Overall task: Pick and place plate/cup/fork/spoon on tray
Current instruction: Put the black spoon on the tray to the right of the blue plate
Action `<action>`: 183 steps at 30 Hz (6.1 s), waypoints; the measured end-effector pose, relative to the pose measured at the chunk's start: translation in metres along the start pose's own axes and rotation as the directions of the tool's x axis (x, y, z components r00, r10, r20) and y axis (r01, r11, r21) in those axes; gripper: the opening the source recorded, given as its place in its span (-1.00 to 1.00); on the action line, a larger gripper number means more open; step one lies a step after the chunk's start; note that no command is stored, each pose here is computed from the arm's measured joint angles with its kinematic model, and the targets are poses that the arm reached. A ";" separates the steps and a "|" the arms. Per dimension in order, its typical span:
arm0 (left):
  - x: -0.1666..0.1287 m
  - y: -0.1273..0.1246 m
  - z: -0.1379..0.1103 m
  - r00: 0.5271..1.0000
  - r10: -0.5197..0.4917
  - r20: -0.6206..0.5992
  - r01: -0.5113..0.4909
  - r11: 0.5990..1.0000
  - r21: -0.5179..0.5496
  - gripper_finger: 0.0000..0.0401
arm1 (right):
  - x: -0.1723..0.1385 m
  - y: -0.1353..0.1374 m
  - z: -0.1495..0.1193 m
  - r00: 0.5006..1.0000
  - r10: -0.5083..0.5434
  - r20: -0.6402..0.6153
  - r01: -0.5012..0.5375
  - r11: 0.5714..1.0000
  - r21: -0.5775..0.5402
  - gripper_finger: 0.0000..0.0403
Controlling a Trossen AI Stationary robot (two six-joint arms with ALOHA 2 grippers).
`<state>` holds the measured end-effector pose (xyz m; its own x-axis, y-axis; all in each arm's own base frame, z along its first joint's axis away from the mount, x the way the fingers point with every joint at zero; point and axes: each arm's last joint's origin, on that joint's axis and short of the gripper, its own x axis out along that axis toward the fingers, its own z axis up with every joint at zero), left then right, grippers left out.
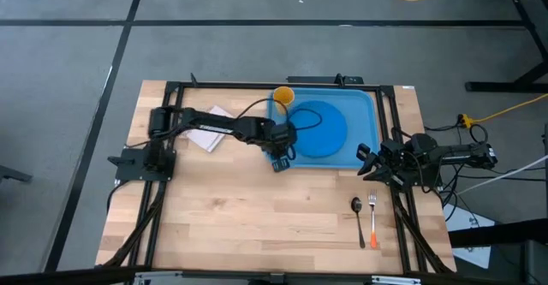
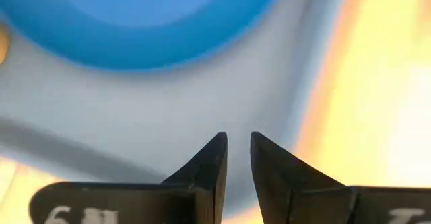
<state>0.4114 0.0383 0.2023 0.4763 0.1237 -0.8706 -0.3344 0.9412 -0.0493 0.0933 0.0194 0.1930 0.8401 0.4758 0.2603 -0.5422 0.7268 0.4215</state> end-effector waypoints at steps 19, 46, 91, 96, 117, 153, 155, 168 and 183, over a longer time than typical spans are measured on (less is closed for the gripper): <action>-0.157 -0.065 -0.069 0.984 -0.043 -0.172 0.067 0.988 0.139 -0.71 | 0.000 -0.008 -0.004 0.985 -0.175 0.012 0.174 0.984 0.026 -0.49; -0.116 0.015 -0.234 0.540 -0.420 0.729 0.364 0.898 0.248 -0.71 | 0.000 -0.009 -0.004 0.983 -0.183 0.018 0.183 0.983 -0.011 -0.49; -0.105 0.086 -0.277 0.607 -0.251 0.754 0.316 0.947 0.061 -0.71 | 0.000 -0.008 -0.007 0.990 -0.138 -0.029 0.139 0.990 0.031 -0.49; -0.106 0.086 -0.278 0.602 -0.255 0.757 0.328 0.943 0.056 -0.71 | 0.000 -0.008 -0.007 0.990 -0.138 -0.028 0.139 0.990 0.024 -0.49; -0.145 0.084 -0.269 0.233 -0.275 0.933 0.341 0.921 0.186 -0.71 | 0.000 -0.009 -0.006 0.985 -0.174 -0.005 0.174 0.982 -0.069 -0.49; -0.124 0.083 -0.280 0.449 -0.268 0.852 0.341 0.933 0.114 -0.71 | 0.018 0.022 0.049 0.996 -0.083 -0.044 0.088 0.990 0.111 -0.49; -0.124 0.083 -0.280 0.449 -0.268 0.852 0.341 0.933 0.114 -0.71 | 0.029 0.021 0.049 0.988 -0.075 -0.133 0.098 0.979 0.181 -0.49; -0.124 0.083 -0.280 0.448 -0.269 0.853 0.342 0.933 0.115 -0.71 | 0.116 0.028 0.025 0.713 -0.009 -0.701 0.459 0.762 0.457 -0.49; -0.125 0.083 -0.280 0.447 -0.269 0.853 0.342 0.933 0.115 -0.71 | 0.127 0.031 -0.050 0.089 -0.222 -0.971 0.994 0.080 0.073 -0.49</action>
<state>0.0964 0.0130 0.1693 0.9967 0.0702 0.0418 -0.0553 0.9563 -0.2871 0.1826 0.1276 0.1957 0.1843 0.3623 -0.9136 0.7928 0.4946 0.3561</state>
